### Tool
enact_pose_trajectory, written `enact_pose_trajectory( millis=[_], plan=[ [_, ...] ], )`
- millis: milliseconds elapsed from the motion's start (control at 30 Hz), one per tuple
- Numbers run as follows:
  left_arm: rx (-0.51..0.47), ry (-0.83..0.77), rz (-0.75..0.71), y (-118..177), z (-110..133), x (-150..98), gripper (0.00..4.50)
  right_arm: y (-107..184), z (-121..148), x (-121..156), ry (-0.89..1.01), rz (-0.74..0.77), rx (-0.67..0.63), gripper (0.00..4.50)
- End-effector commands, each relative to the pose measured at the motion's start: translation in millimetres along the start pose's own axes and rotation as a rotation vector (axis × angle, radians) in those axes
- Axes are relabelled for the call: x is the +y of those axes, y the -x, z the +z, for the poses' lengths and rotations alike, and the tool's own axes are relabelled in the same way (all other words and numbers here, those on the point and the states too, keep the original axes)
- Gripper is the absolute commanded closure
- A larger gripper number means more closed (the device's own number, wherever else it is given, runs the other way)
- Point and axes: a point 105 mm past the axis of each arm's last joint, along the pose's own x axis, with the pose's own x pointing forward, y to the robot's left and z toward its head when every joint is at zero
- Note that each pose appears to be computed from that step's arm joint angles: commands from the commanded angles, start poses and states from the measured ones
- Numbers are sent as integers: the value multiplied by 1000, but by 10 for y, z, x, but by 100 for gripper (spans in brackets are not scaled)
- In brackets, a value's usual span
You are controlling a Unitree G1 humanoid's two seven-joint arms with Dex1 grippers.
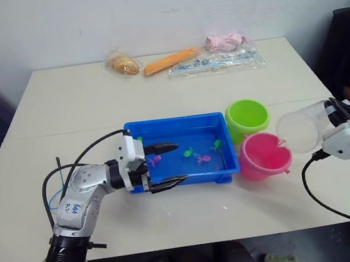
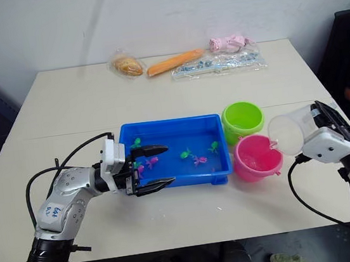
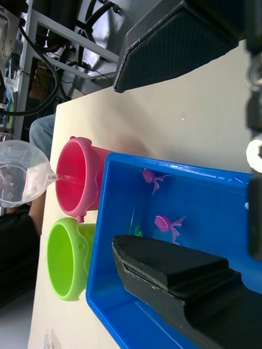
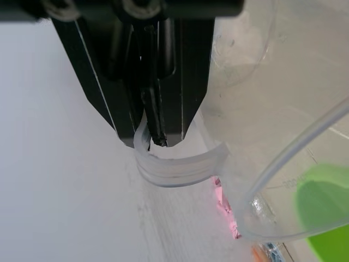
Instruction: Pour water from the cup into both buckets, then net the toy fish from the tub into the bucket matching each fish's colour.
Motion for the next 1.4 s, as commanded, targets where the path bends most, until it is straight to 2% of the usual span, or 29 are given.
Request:
enact_pose_trajectory(
  millis=[33,100,233,467,533,700,933,1167,1267,1400],
  plan=[
    [-15,-55,-6,0,97,-29,0,-30,74,-122,-9,-42,-48,447],
    [-13,-56,-4,2,95,-27,0,-39,56,-110,-53,-38,-43,447],
    [-10,-58,2,13,87,-21,0,-27,-74,-86,-273,-58,18,447],
    [-10,-60,10,16,86,-17,0,6,-187,-259,-476,-172,56,447],
    [-16,-57,17,17,90,-15,0,-33,-228,-317,-583,-196,63,447],
    [-88,-24,83,38,175,77,0,-245,-279,-431,-667,-213,92,447],
    [-160,14,161,67,287,228,0,-585,-332,-465,-662,-213,136,447],
    [-160,-15,227,106,302,301,0,-818,-306,-451,-586,-190,118,447],
    [-183,-18,283,127,327,365,0,-900,-242,-431,-472,-160,89,447],
    [-174,-18,276,110,310,354,0,-974,-206,-400,-386,-129,69,447]
  ],
)
